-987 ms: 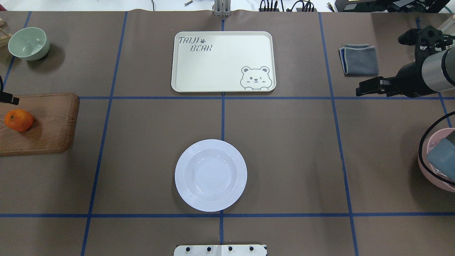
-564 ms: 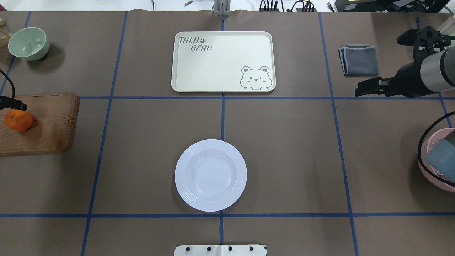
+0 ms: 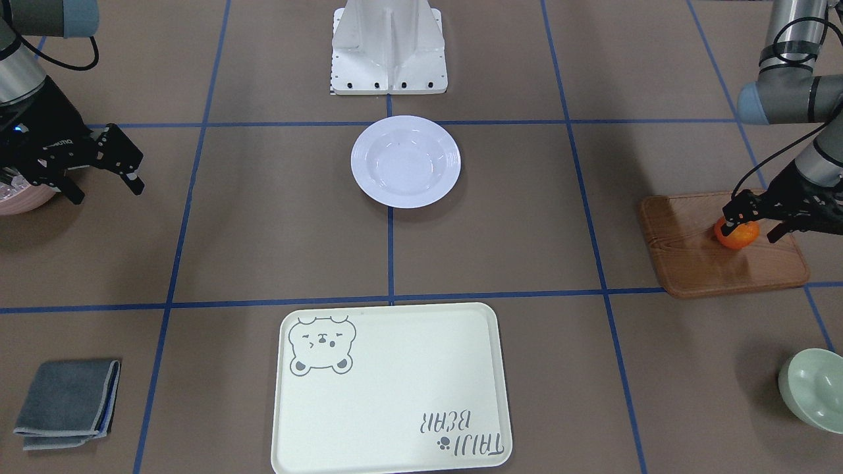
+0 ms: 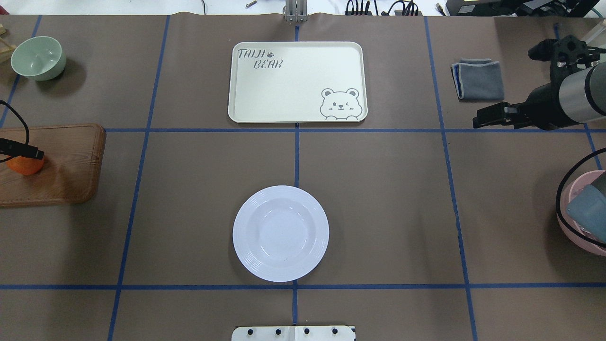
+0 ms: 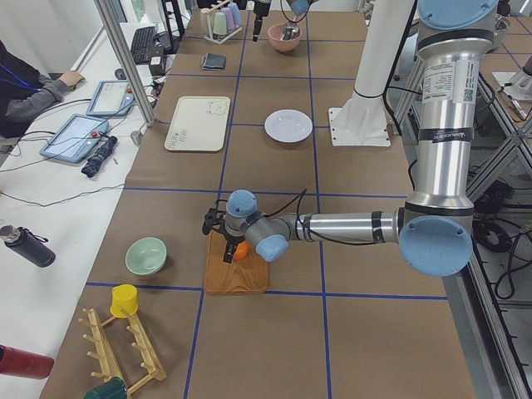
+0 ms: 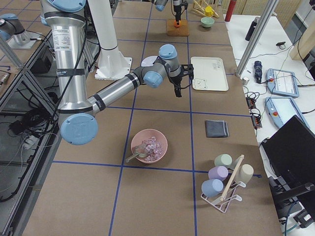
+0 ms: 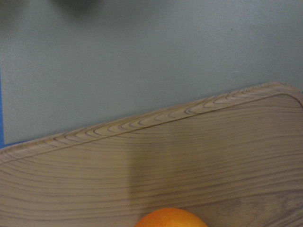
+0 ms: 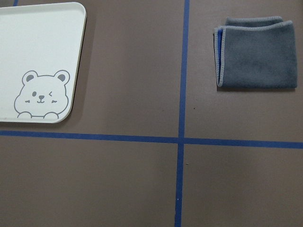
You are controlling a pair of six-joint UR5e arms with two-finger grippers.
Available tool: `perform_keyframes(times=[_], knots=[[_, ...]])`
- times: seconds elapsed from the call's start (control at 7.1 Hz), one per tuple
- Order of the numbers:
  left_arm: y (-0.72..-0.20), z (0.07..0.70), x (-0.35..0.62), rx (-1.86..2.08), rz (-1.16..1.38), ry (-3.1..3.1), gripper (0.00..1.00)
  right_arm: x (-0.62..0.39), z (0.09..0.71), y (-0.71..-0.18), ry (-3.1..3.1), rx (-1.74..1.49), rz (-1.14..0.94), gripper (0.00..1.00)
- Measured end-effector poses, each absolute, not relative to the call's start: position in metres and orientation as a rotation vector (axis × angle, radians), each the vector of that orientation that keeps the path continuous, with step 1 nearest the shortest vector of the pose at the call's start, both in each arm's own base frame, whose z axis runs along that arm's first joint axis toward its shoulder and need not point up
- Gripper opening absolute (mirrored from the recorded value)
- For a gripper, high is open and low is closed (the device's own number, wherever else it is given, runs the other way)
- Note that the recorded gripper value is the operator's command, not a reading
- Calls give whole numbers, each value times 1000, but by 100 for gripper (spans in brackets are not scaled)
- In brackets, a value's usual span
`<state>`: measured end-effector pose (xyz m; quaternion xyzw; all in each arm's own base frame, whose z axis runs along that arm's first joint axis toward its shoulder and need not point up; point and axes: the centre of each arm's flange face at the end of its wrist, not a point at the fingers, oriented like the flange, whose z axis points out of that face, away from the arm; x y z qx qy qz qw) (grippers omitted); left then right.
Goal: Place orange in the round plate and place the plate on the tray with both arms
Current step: 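Reach the left gripper to the orange while the right arm nears the tray, then grasp the orange with the left gripper and lower it onto the white plate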
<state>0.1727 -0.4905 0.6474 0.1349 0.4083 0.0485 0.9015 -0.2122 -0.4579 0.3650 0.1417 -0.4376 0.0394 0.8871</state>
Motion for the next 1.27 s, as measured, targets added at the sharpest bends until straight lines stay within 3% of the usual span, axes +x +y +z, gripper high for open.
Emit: perform_keyframes(times=[0.14,0.28,0.7,1.27], knots=[[-487,648,177,282,113,850,4,-212,366,-458,-907,296,83,100],[-484,647,180,289,124,858,0,-213,366,-458,-906,296,83,100],[-484,605,187,299,117,926,0,-214,365,-458,-910,296,81,100],[-486,430,250,210,-81,966,0,-234,343,-445,-1036,301,151,100]])
